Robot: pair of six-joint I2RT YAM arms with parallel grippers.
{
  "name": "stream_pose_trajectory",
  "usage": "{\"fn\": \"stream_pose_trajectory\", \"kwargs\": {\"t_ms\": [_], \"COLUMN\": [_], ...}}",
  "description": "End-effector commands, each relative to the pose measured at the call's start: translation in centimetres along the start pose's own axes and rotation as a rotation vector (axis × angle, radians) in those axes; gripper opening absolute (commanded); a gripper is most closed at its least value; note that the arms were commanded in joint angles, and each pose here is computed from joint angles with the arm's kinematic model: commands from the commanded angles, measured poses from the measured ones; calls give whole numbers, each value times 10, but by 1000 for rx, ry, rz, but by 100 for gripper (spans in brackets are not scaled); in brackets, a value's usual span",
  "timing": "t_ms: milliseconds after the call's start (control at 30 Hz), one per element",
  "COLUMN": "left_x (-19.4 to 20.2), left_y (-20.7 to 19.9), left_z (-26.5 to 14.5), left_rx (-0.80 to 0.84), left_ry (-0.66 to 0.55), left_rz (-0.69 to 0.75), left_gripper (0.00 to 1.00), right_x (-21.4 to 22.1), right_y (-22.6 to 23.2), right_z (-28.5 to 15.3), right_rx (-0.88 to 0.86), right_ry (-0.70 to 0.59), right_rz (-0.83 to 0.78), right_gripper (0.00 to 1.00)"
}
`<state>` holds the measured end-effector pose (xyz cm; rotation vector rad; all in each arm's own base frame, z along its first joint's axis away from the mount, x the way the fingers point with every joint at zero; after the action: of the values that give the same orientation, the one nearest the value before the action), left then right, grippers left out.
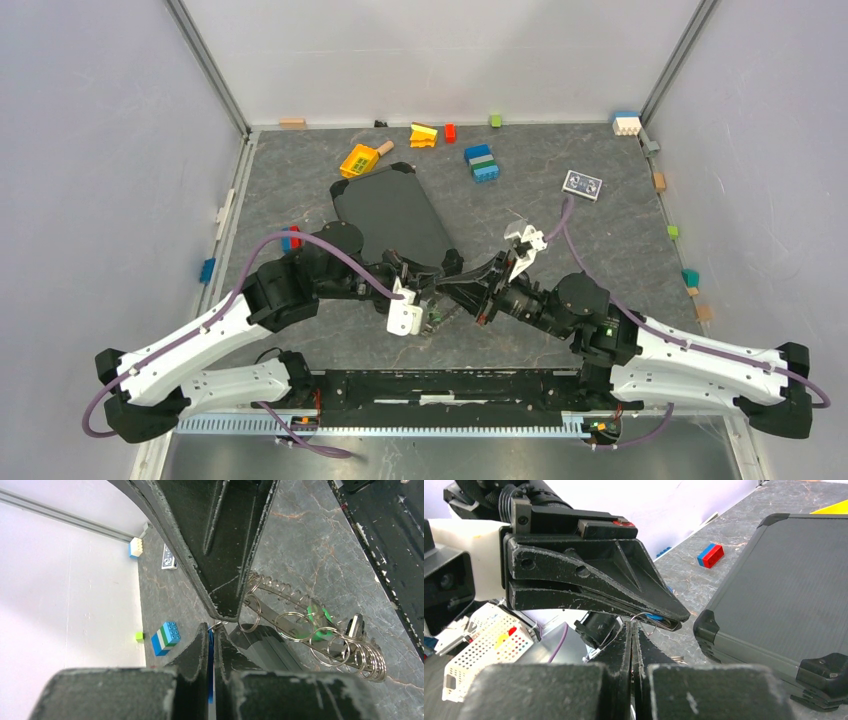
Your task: Remove the keys from the keyring
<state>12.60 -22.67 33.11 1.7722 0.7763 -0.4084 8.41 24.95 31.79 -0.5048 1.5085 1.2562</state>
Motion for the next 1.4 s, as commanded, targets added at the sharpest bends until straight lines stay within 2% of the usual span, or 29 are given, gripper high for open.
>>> {"fn": "stream_pose_trajectory", "kwargs": {"t_ms": [0, 300, 400, 567, 700, 833, 933, 1033, 1167, 1367], "left_x": [-18, -17, -17, -19, -18, -18, -18, -18, -18, -16], "left_y": [9, 9, 9, 12, 14, 19, 23, 27, 27, 25], "left_z": [-5, -4, -4, -4, -3, 0, 2, 4, 6, 8], "left_rx": [-31, -29, -29, -38, -39, -19, -12, -24, -16, 1], "left_ry": [-96, -95, -96, -90, -70, -29, 1, 19, 24, 32], "left_rz": [79, 83, 78, 49, 9, -72, -138, -192, -222, -235], "left_gripper": [2, 2, 2, 2, 2, 2, 2, 2, 2, 2], "right_x": [-26, -24, -22, -29, -31, -29, -23, -15, -11, -15], "right_y": [-12, -14, -15, -18, -21, -17, -13, -13, -15, -17], "right_z": [2, 0, 1, -3, -10, -15, -17, -16, -14, -14], "right_rx": [148, 172, 179, 164, 131, 23, -81, -141, -176, -161], "right_ry": [-100, -143, -132, -134, -131, -117, -94, -70, -72, -143], "right_rz": [69, 214, 209, 22, -170, -349, -490, -588, -671, -727], "right_gripper": [0, 0, 0, 1, 13, 24, 38, 43, 45, 45]}}
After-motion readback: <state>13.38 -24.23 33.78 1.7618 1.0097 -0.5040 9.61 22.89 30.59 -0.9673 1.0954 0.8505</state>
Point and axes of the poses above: each gripper's point midway between its finger pads, its own z axis out along the fingers, its own y axis along the line the jaws close on, x = y × z, the point moved 7 cm from there along -z, back along the fingers
